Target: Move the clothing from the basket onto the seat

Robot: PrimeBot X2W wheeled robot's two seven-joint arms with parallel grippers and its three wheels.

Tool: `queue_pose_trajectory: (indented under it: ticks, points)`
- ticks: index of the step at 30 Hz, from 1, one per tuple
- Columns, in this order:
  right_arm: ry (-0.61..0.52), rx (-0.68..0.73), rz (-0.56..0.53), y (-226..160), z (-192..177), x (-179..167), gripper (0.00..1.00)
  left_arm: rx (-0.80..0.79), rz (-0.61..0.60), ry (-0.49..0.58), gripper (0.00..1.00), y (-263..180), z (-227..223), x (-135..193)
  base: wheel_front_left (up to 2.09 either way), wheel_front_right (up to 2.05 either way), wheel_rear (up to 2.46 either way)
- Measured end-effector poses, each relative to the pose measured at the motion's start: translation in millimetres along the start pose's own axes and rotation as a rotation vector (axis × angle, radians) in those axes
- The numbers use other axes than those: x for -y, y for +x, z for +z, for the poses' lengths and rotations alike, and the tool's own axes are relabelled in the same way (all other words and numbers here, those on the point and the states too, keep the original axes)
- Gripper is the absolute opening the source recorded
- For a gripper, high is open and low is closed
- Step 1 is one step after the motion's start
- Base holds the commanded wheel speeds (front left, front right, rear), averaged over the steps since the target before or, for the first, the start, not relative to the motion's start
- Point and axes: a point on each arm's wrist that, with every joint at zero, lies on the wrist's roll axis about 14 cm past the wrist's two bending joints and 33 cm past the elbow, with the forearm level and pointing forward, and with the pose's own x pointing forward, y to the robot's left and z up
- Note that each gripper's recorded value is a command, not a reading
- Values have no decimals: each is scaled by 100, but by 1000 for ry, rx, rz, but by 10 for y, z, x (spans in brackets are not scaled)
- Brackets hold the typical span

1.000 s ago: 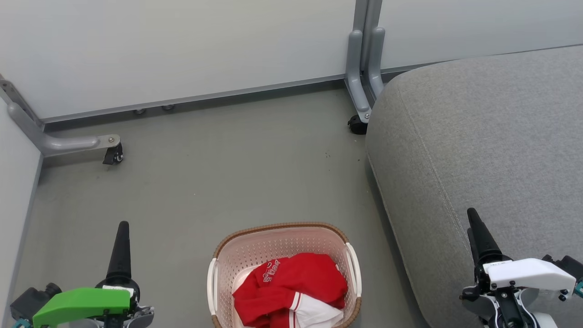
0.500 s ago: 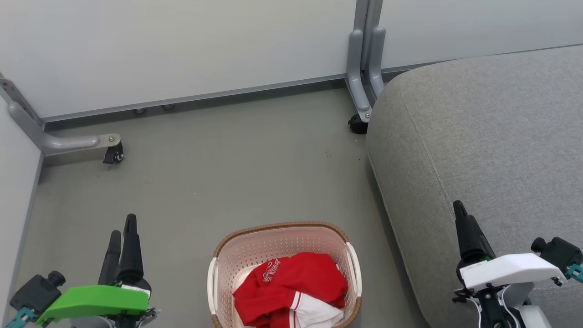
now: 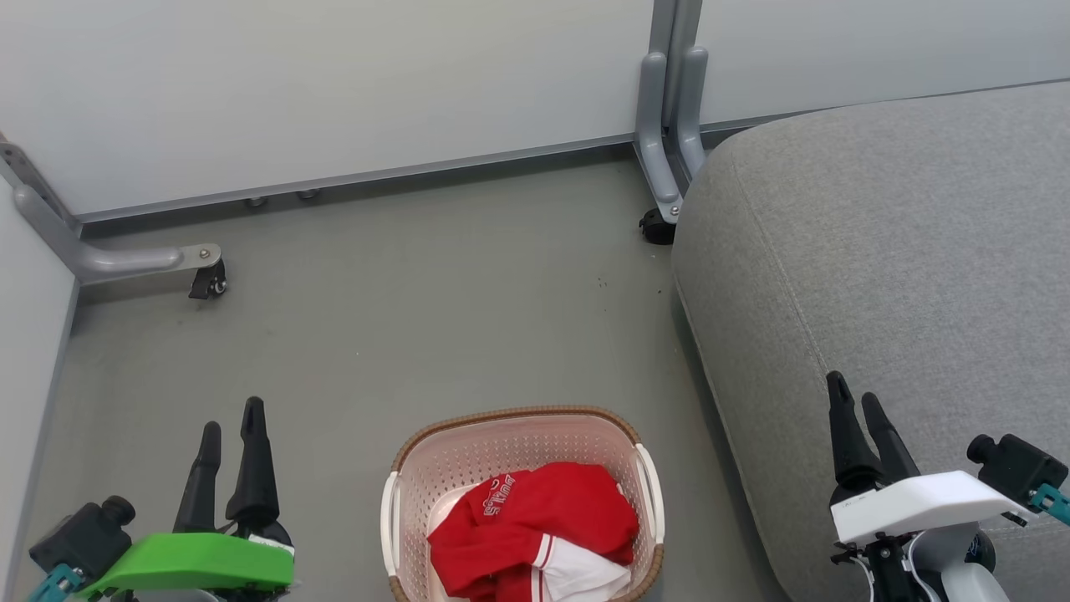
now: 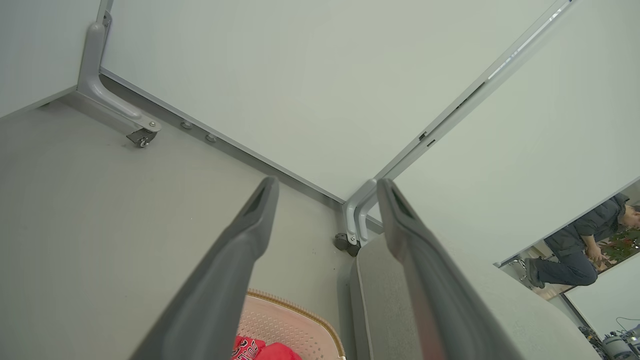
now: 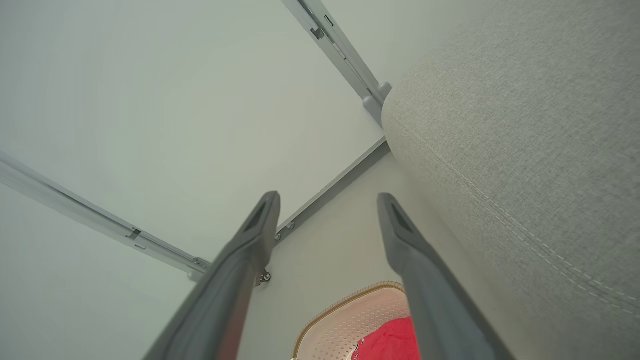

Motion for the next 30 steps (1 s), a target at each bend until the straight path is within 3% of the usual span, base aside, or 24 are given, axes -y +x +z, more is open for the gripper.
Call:
queue_pose_trajectory:
  ticks: [30]
  points:
    - [-325,0,119,-72,-124,-289,100,21,-65,287,100,-48,-5,100,0,0,0]
